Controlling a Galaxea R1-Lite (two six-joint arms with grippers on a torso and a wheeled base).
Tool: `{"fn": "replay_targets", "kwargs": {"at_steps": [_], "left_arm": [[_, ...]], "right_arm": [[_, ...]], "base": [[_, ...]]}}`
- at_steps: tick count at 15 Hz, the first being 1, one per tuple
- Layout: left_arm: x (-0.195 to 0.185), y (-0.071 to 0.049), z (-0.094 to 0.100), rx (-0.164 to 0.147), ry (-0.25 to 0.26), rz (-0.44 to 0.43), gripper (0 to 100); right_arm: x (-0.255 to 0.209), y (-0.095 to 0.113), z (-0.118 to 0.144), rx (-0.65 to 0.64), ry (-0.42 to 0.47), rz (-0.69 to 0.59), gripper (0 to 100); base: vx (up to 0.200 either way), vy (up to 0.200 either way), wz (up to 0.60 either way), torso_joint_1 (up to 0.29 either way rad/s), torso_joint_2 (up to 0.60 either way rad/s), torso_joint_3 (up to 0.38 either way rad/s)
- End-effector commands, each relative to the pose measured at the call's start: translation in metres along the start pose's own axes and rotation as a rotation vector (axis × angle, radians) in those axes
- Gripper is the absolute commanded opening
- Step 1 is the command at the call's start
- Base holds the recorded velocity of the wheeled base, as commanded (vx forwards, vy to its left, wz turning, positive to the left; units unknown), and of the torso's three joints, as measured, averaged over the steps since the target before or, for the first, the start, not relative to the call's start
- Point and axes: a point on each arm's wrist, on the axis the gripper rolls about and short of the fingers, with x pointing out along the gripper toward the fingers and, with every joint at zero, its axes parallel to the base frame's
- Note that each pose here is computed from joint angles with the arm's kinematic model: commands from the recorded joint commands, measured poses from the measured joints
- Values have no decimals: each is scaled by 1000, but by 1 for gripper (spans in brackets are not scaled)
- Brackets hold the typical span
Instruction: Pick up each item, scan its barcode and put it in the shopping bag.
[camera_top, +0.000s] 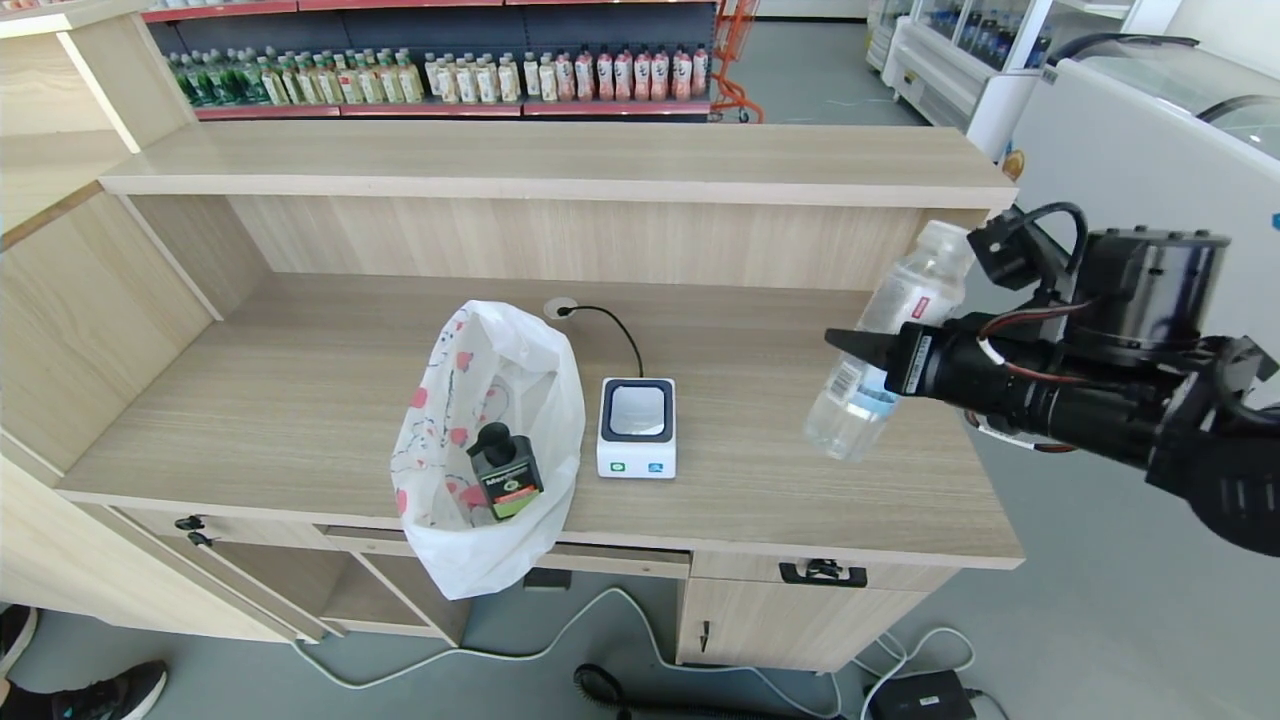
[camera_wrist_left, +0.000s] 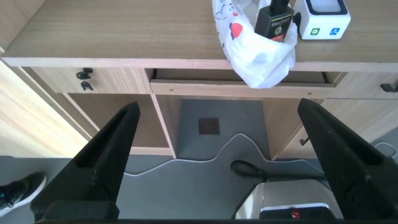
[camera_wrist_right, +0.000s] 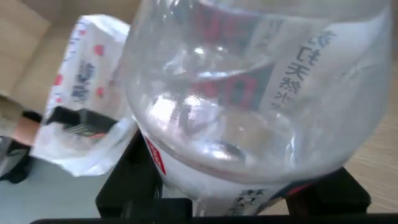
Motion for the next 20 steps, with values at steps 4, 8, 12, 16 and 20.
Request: {"fn": "replay_targets", "kwargs": {"at_steps": [4, 8, 12, 16, 20], "left_arm": [[0, 0, 0, 0, 0, 0, 100], [0, 0, 0, 0, 0, 0, 100], [0, 0, 0, 0, 0, -1, 100], [0, 0, 0, 0, -2, 1, 100], [0, 0, 0, 0, 0, -1, 100]], "right_arm": [[-81, 90, 29, 7, -56, 496, 0], [-88, 110, 38, -19, -90, 576, 0], [-103, 123, 60, 13, -78, 682, 0], [-115, 132, 61, 121, -39, 748, 0], [-134, 130, 57, 107, -3, 864, 0]], "base": [[0, 0, 0, 0, 0, 0], [0, 0, 0, 0, 0, 0], [0, 0, 0, 0, 0, 0], [0, 0, 0, 0, 0, 0], [0, 0, 0, 0, 0, 0]]}}
